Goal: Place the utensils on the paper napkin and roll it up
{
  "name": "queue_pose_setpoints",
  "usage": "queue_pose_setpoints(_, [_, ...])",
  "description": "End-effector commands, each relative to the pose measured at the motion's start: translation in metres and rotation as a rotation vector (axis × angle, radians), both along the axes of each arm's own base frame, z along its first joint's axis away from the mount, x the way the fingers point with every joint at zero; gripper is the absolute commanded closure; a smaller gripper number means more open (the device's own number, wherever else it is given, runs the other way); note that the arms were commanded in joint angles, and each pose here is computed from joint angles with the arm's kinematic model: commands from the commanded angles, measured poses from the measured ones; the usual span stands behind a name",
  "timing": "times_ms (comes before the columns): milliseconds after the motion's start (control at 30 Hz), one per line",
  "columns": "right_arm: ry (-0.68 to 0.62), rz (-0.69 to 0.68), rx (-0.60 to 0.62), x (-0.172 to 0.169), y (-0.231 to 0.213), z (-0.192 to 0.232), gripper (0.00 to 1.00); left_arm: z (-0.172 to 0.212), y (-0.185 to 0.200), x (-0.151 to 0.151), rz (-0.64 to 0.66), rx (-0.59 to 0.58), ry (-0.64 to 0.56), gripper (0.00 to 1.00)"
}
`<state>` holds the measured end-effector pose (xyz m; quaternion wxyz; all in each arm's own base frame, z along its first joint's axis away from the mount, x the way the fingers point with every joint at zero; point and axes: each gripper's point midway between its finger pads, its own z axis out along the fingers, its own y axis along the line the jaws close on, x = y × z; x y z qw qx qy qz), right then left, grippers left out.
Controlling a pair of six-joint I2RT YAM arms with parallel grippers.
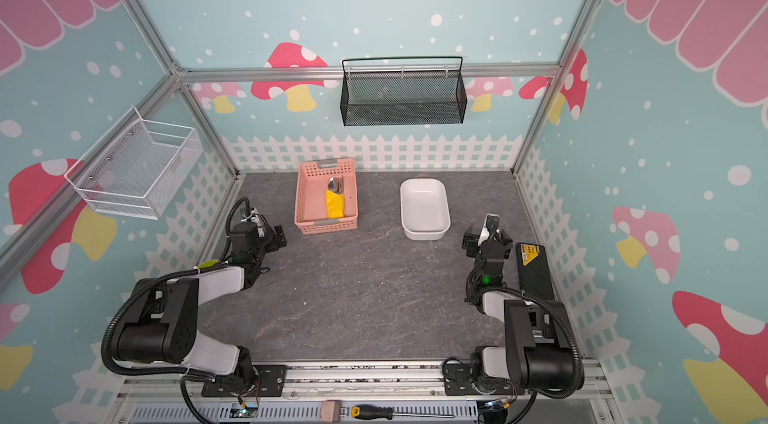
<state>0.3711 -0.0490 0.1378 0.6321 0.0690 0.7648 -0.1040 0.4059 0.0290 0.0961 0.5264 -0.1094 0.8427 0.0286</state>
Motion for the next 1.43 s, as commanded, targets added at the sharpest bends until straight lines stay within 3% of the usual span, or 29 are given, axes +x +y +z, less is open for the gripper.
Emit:
queue_pose_setpoints(0, [-0.118,0.083,-0.051,-0.011,0.013,0.010,0.09,0.023,-0.012,0.003,-0.073,0.037,-0.147,0.00])
queue_pose_setpoints(133, [-0.148,0.151,-0.080,-0.013,0.024,0.004,0.08,0.019,-0.016,-0.001,-0.098,0.037,-0.191,0.00])
queue_pose_setpoints(267, [-0.098,0.180,-0.089,-0.003,0.030,-0.002,0.09,0.018,-0.017,-0.001,-0.091,0.054,-0.180,0.00])
queue_pose_setpoints(300, [-0.081,0.176,-0.085,-0.002,0.029,-0.005,0.01,0.018,-0.017,-0.001,-0.082,0.069,-0.178,0.00])
queue_pose_setpoints(333, [-0.088,0.177,-0.088,-0.002,0.029,-0.003,0.00,0.019,-0.019,-0.001,-0.078,0.080,-0.186,0.00])
queue_pose_setpoints(1400, [-0.106,0.197,-0.095,-0.006,0.033,-0.001,0.01,0.018,-0.018,-0.001,-0.085,0.071,-0.182,0.00])
